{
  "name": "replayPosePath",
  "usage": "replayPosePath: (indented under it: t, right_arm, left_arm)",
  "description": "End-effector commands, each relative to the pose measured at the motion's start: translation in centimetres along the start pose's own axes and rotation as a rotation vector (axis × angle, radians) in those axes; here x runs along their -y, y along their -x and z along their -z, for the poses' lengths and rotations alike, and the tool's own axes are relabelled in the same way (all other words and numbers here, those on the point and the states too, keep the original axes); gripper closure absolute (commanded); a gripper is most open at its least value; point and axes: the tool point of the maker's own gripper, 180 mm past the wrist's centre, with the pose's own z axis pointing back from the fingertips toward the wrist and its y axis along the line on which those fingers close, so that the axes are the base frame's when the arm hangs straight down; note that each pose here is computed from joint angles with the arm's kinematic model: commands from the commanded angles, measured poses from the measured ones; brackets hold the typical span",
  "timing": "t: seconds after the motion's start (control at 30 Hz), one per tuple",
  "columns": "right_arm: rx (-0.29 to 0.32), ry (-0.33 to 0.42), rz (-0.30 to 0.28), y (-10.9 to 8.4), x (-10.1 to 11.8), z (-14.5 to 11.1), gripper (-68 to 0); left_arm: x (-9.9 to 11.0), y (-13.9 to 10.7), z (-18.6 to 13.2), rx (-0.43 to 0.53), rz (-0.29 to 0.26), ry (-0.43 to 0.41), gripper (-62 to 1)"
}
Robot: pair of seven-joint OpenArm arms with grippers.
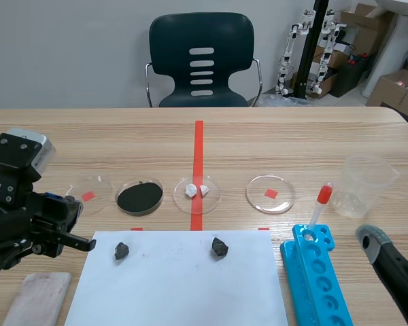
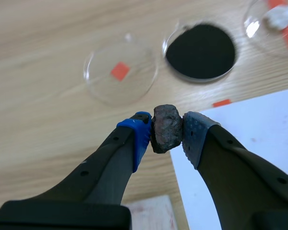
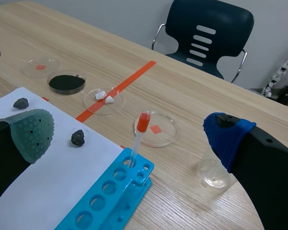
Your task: Rub the mineral on the streak plate
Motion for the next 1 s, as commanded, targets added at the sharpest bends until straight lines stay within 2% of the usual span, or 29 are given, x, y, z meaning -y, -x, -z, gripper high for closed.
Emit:
replayPosePath:
  t: [0.0, 0.13, 0.3, 0.63, 0.97]
  right_arm:
    - [0.033, -0.006, -0.008, -0.9, 0.1, 0.3, -67.9]
    - [0.033, -0.006, -0.008, -0.9, 0.1, 0.3, -67.9]
    - [0.033, -0.006, -0.008, -0.9, 0.1, 0.3, -67.9]
    - [0.033, -0.006, -0.008, -0.9, 0.1, 0.3, -67.9]
    - [0.033, -0.006, -0.008, -0.9, 0.1, 0.3, -67.9]
  left_arm:
    - [0.8, -1.9, -0.7, 0.081, 0.033, 0.042, -14.5]
    - [3.6, -4.3, -2.7, 0.228, 0.083, 0.175, -14.5]
    - [6.7, -6.2, -5.7, 0.355, 0.109, 0.311, -14.5]
    - [9.1, -6.3, -9.0, 0.409, 0.102, 0.393, -14.5]
    - [9.3, -6.0, -9.3, 0.41, 0.104, 0.398, -14.5]
